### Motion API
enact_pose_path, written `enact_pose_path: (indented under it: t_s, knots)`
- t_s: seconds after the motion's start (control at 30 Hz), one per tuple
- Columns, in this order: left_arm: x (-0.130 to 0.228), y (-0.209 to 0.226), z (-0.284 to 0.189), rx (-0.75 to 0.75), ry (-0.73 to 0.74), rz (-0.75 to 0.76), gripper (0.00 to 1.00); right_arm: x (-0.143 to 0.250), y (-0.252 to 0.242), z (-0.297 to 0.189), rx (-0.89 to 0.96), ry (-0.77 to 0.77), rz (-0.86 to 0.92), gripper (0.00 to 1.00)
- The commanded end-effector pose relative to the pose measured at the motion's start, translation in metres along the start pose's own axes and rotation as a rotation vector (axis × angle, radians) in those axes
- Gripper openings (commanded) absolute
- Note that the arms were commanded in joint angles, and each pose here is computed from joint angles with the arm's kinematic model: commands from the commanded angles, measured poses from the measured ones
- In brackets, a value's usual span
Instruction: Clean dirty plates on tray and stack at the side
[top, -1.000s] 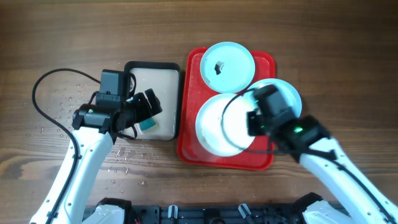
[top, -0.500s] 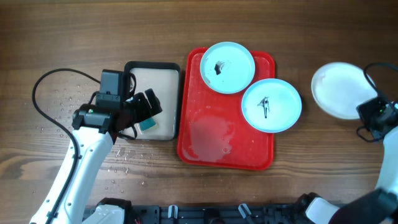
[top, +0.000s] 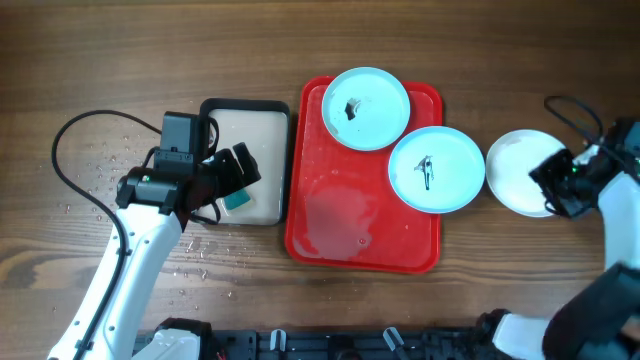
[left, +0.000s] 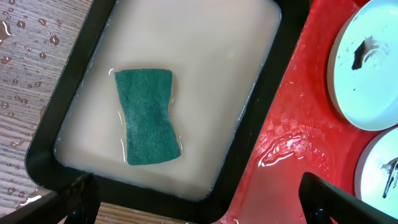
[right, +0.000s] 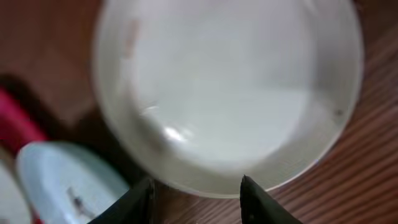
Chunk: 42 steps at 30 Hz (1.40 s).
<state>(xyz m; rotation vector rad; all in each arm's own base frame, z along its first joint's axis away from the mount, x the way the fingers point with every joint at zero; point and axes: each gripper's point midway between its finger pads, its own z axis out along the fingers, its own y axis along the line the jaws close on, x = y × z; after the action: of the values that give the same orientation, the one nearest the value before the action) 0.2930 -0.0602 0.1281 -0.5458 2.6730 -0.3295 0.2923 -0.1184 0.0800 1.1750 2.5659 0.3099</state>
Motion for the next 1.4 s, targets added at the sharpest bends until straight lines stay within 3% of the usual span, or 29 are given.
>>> enact_pose_path:
  t_s: [0.0,0.13,0.23,0.33,0.43,0.53,0.57,0.67,0.83,0.97,1.07,1.17,1.23,1.37]
  knots:
    - [0.002,-0.001,0.000,0.012,0.006,0.003,1.00,0.012,0.057,-0.019,-0.111,-0.042,-0.331,0.45]
    - [0.002,-0.001,0.000,0.012,0.006,0.003,1.00,0.016,0.065,0.008,0.038,-0.081,-0.492,0.44]
    - [0.002,-0.001,0.000,0.012,0.006,0.003,1.00,0.024,0.071,0.040,0.040,-0.044,-0.538,0.40]
    - [0.002,-0.001,0.000,0.012,0.006,0.002,1.00,0.031,0.072,0.061,0.023,0.010,-0.538,0.27]
    - [0.002,-0.001,0.000,0.012,0.006,0.003,1.00,0.049,0.078,0.070,-0.053,0.097,-0.550,0.26]
    - [0.002,-0.001,0.000,0.012,0.006,0.003,1.00,0.054,0.074,0.072,-0.046,0.122,-0.545,0.07]
    - [0.002,-0.001,0.000,0.012,0.006,0.003,1.00,0.056,0.074,0.069,-0.043,0.129,-0.529,0.04]
    - [0.002,-0.001,0.000,0.012,0.006,0.003,1.00,0.059,0.079,0.049,-0.054,0.137,-0.464,0.04]
    - [0.002,-0.001,0.000,0.012,0.006,0.003,1.00,0.089,0.089,0.005,-0.125,0.184,-0.517,0.04]
    - [0.002,-0.001,0.000,0.012,0.006,0.002,1.00,0.165,0.091,0.023,-0.111,0.337,-0.706,0.04]
    - [0.002,-0.001,0.000,0.012,0.006,0.003,1.00,0.204,0.096,0.049,-0.130,0.342,-0.737,0.04]
    - [0.002,-0.001,0.000,0.012,0.006,0.003,1.00,0.208,0.108,0.065,-0.156,0.250,-0.707,0.04]
    - [0.002,-0.001,0.000,0.012,0.007,0.002,1.00,0.201,0.128,0.063,-0.222,0.201,-0.763,0.17]
    - [0.003,-0.005,-0.001,0.035,0.017,0.003,1.00,0.186,0.151,0.039,-0.237,0.158,-0.827,0.24]
